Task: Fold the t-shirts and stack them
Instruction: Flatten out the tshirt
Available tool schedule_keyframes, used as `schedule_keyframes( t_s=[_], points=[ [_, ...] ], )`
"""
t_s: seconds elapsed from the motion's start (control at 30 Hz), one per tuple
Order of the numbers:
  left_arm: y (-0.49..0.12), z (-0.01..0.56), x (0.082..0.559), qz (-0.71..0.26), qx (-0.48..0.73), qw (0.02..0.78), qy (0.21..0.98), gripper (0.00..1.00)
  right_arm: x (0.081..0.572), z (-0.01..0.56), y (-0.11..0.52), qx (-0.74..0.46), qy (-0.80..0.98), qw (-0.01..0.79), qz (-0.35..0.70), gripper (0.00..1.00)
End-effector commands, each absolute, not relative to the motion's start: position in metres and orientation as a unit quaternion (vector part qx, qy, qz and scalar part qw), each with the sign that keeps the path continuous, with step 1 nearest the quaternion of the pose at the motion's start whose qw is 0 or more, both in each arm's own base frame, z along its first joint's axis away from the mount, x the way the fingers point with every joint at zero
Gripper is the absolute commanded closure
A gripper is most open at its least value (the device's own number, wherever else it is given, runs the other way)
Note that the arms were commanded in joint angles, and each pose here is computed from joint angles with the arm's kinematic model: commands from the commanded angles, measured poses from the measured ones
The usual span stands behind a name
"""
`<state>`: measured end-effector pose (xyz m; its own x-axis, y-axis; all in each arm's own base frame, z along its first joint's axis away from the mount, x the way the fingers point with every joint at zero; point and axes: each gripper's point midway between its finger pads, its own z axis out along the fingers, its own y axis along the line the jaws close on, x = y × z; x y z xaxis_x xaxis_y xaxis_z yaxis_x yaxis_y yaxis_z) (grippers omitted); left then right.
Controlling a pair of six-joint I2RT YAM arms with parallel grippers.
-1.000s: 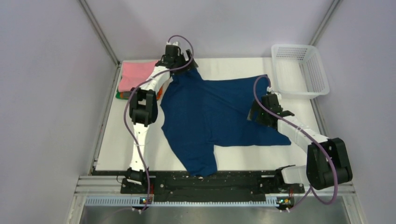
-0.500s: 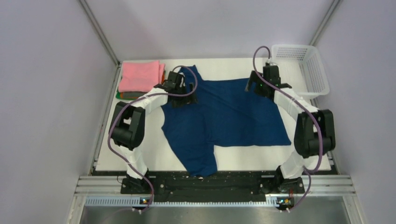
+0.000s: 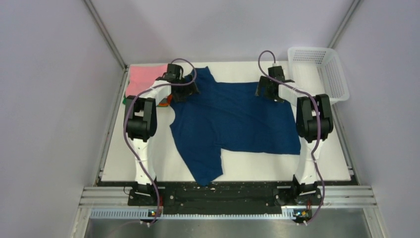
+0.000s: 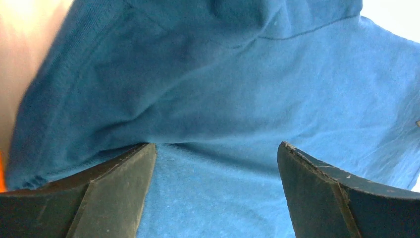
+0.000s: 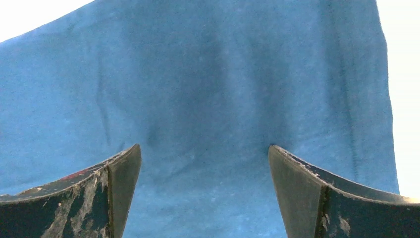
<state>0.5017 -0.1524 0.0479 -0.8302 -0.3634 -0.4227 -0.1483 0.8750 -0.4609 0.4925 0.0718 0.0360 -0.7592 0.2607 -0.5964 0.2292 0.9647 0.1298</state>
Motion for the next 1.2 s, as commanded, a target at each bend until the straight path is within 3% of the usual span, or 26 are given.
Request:
schedule_keyframes(
  t_s=[0.0,0.3,0.57,0.77,0.97,1.17],
  points=[
    [-0.116,0.007,0.504,-0.163,-0.159,0.217,0.949,0.02,0.501,0.019,0.056,0.167,0.938,0.305,-0.007,0.01],
    [-0.137,0.032,0.510,-0.213,-0.109,0.224,0.945,0.01,0.519,0.019,0.047,0.193,0.931,0.309,-0.005,0.01],
    [-0.179,0.108,0.469,-0.183,-0.052,0.276,0.942,0.01,0.507,0.117,0.086,0.096,0.917,0.387,0.002,0.01],
    [-0.188,0.133,0.378,-0.108,-0.037,0.291,0.950,0.01,0.427,0.156,0.091,0.098,0.897,0.429,0.028,0.01],
    [-0.180,0.092,0.238,-0.060,-0.047,0.198,0.977,0.04,0.343,0.140,0.048,0.173,0.879,0.445,0.004,0.01],
    [-0.182,0.073,0.132,-0.041,-0.037,0.146,0.988,0.07,0.313,0.140,0.041,0.183,0.861,0.473,0.035,0.01]
  ],
)
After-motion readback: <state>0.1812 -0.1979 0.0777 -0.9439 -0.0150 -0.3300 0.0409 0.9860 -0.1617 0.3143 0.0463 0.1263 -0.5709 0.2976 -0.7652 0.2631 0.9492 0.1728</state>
